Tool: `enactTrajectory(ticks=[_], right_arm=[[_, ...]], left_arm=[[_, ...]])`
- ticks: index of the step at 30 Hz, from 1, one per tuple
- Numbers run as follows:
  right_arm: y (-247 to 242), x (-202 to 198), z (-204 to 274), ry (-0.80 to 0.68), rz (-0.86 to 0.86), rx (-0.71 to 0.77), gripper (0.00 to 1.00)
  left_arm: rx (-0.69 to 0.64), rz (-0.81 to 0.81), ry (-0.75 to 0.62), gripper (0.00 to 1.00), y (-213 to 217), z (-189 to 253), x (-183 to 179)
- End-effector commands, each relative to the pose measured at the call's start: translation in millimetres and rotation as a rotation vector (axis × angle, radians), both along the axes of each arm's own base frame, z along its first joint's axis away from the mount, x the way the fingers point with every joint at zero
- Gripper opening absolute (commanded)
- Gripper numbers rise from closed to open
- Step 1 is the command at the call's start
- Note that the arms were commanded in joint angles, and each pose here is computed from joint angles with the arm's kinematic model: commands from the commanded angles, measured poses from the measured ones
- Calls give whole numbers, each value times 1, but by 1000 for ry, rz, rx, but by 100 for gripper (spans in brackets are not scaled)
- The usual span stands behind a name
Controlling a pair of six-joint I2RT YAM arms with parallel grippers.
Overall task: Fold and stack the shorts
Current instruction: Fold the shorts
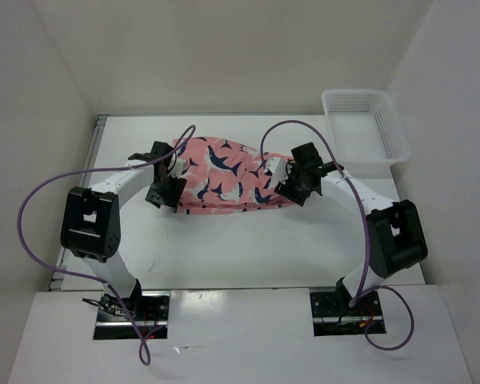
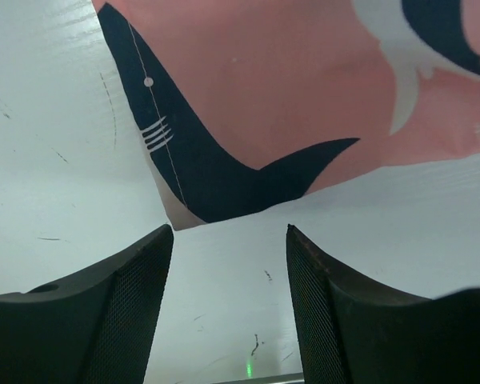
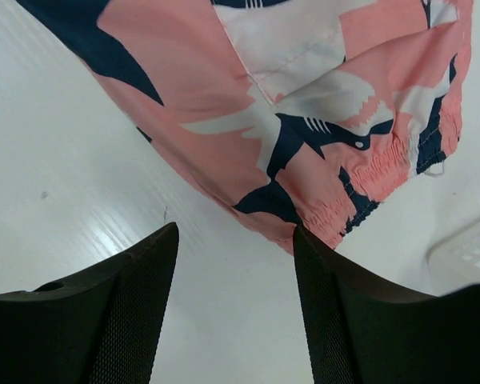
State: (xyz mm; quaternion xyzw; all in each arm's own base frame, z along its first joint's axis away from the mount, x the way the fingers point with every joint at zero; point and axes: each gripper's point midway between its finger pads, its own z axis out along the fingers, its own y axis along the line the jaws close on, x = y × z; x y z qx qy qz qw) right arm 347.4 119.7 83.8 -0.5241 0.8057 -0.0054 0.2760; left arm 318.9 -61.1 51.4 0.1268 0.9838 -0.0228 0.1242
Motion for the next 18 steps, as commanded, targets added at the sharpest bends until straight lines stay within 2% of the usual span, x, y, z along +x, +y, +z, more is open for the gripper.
enactTrajectory(ticks=[1,3,8,11,12,15,16,18], right_arm=[[-8,9,-2,-57,45,-77,65],[-11,14,-10,-58,42,-105,65],[-14,26,-17,-93,36,-140,65],[-17,35,-21,-124,15,-160,62],[-19,39,-19,-142,3,-171,60],[-25,45,-20,-169,-14,-201,49],[-25,45,-20,-171,-6,-206,34],[-22,52,-14,-195,-10,-197,18]], left_arm=[[48,2,-94,67,4,2,15],[71,13,-134,67,8,0,28],[113,27,-147,40,14,-4,35],[137,32,-127,32,19,-15,33],[140,31,-113,26,19,-21,30],[133,18,-100,13,14,-29,31],[131,18,-109,11,14,-29,33],[123,16,-106,7,11,-31,39]])
